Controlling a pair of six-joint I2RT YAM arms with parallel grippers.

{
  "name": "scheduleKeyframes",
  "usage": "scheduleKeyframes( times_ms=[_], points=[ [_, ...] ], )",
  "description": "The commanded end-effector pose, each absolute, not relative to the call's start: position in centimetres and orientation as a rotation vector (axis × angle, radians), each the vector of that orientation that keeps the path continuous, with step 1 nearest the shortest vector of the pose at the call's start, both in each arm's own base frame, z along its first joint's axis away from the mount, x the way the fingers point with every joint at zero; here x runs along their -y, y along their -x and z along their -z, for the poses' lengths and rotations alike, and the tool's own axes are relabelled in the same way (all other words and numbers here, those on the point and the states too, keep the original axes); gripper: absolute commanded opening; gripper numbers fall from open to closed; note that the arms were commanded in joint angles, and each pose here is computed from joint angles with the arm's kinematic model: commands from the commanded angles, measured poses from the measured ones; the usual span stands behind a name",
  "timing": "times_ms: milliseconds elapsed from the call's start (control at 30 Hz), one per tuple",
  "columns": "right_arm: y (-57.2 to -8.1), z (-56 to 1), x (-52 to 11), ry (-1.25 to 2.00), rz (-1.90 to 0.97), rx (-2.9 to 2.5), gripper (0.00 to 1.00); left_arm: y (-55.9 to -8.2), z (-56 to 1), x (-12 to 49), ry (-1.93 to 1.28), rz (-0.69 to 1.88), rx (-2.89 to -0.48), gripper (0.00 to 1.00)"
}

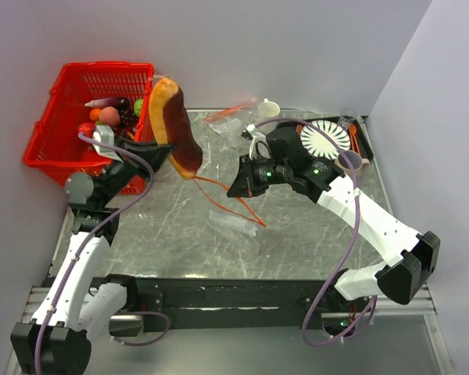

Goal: Place the food in the zip-top bag and seal the zipper
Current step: Place the fake food in the zipper food storage bag.

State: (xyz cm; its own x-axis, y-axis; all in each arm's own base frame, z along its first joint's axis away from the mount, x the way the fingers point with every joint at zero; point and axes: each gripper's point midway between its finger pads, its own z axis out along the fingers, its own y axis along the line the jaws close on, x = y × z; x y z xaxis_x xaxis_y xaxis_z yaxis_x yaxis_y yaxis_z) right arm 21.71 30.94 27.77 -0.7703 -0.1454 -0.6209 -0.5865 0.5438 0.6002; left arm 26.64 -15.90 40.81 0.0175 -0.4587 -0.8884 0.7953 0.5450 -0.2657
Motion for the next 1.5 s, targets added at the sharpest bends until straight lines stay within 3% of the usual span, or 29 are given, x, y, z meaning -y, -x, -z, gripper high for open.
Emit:
scheduleKeyframes(
  times_ms=[0,333,567,700,833,1033,1133,1200,1233,1267,1300,1367,1467],
  points=[
    [-21.4,-30.6,-31.5,0.622,-1.23,-2.197,0.0,-23.2,-43.4,17.4,-0.492,1.03,-1.001,0.01],
    [-21.1,-30.9,-31.5,0.658,-1.234,-2.195,0.0,-20.9,-41.1,21.5,-0.711,1.111,-0.948,0.01],
    [-20.8,-32.4,-31.3,0.669,-1.242,-2.161,0.0,-19.9,-39.3,23.0,-0.825,1.035,-0.915,0.03],
    [-20.8,-32.9,-31.0,0.672,-1.23,-2.148,0.0,-19.6,-38.0,23.3,-0.862,1.045,-0.956,0.09],
    [-20.8,-33.3,-30.9,0.671,-1.231,-2.14,0.0,-18.9,-36.4,24.1,-0.977,1.047,-0.969,0.01],
    [-21.2,-33.8,-30.4,0.662,-1.215,-2.129,0.0,-18.2,-35.4,24.2,-1.033,1.045,-0.987,0.01],
    [-21.3,-34.2,-30.2,0.658,-1.22,-2.118,0.0,-18.2,-35.5,24.1,-1.027,1.04,-0.987,0.06],
    [-21.3,-34.2,-30.2,0.654,-1.223,-2.118,0.0,-18.2,-35.6,24.1,-1.017,1.042,-0.984,0.15],
    [-21.3,-34.2,-30.3,0.656,-1.228,-2.118,0.0,-18.3,-35.7,24.1,-1.005,1.046,-0.99,0.28],
    [-21.3,-34.3,-30.2,0.652,-1.231,-2.117,0.0,-18.3,-35.7,24.2,-0.999,1.051,-0.993,0.48],
    [-21.3,-34.2,-30.2,0.65,-1.233,-2.116,0.0,-18.3,-35.9,24.1,-0.992,1.049,-0.989,0.54],
    [-21.3,-34.2,-30.2,0.645,-1.241,-2.117,0.0,-18.4,-36.0,24.1,-0.978,1.05,-0.989,0.85],
    [-21.3,-33.9,-30.2,0.642,-1.244,-2.124,0.0,-18.6,-36.5,24.0,-0.966,1.035,-0.994,0.86]
  ],
)
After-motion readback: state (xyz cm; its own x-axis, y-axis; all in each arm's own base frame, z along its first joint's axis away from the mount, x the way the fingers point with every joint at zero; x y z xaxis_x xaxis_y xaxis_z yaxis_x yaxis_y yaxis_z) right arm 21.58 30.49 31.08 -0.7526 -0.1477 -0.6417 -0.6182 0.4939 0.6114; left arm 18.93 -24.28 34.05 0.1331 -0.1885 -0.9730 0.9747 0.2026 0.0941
